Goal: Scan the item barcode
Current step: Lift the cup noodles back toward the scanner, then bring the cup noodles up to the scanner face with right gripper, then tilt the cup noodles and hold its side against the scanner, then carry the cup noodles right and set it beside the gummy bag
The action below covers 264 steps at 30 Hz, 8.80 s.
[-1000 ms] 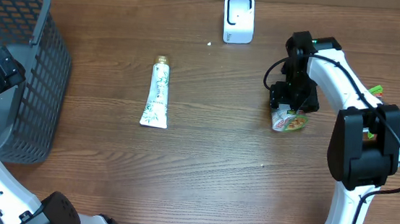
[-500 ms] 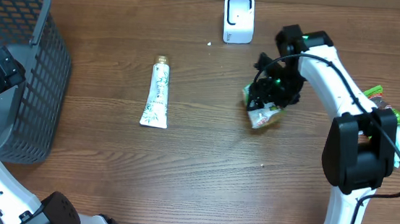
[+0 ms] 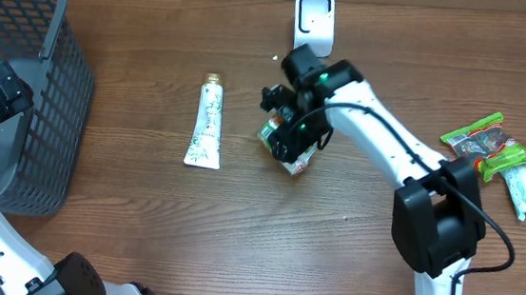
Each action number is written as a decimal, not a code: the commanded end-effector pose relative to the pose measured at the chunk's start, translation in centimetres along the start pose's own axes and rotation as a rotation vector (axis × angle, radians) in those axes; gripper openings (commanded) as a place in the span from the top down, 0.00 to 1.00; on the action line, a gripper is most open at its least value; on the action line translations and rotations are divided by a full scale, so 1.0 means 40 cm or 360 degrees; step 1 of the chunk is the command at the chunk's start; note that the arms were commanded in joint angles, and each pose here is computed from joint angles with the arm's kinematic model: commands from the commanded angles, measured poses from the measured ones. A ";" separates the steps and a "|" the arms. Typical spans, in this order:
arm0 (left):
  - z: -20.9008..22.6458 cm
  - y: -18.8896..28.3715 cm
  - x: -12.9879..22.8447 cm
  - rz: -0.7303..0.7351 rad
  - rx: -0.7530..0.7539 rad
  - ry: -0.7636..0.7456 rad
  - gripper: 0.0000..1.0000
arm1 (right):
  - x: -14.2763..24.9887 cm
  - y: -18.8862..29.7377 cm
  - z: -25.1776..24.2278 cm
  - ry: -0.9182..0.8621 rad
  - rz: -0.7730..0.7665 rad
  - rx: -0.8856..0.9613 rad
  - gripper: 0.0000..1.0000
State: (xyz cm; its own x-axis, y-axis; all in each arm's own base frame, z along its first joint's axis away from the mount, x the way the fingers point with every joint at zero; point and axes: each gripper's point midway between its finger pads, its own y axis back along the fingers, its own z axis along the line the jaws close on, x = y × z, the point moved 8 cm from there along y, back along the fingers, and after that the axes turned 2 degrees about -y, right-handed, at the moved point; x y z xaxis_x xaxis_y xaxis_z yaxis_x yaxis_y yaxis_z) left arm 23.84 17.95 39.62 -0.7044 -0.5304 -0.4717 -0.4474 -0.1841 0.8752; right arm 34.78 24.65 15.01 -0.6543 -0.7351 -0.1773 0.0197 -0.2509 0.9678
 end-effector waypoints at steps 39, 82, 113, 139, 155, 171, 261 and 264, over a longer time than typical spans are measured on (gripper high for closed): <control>0.000 0.002 -0.001 -0.0005 0.0006 -0.0024 0.00 | 0.094 -0.034 -0.053 -0.0296 0.0138 -0.0023 0.10; 0.000 0.002 -0.001 -0.0005 0.0006 -0.0023 0.00 | 0.013 0.342 0.080 0.0142 -0.0465 -0.0774 0.24; 0.000 0.002 -0.001 -0.0005 0.0006 -0.0023 0.00 | 0.005 0.459 -0.026 0.0139 -0.0657 -0.0047 0.37; 0.000 0.002 -0.001 -0.0005 0.0006 -0.0023 0.00 | -0.201 0.349 -0.367 0.0271 -0.0588 0.1572 0.46; 0.000 0.002 -0.001 -0.0005 0.0006 -0.0024 0.00 | -0.258 0.230 -0.445 0.0582 -0.0393 0.1834 0.46; 0.000 0.002 -0.001 -0.0005 0.0006 -0.0024 0.00 | -0.256 0.175 -0.463 0.0766 -0.0216 0.1851 0.48; 0.000 0.002 -0.001 -0.0005 0.0006 -0.0024 0.00 | 0.342 0.225 -0.686 -0.1717 -0.0007 0.0452 0.06; 0.000 0.002 -0.001 -0.0005 0.0006 -0.0023 0.01 | 0.388 0.234 -0.691 -0.1756 0.0094 0.0480 0.00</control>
State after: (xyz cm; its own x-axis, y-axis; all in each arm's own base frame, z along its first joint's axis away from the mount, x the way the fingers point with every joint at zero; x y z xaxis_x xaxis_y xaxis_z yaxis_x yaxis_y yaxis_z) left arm 23.84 17.94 39.62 -0.7043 -0.5309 -0.4713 -0.4472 -0.1839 0.8753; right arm 46.45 -4.86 14.45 -0.9780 0.2083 0.0095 0.0053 -0.0205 0.9998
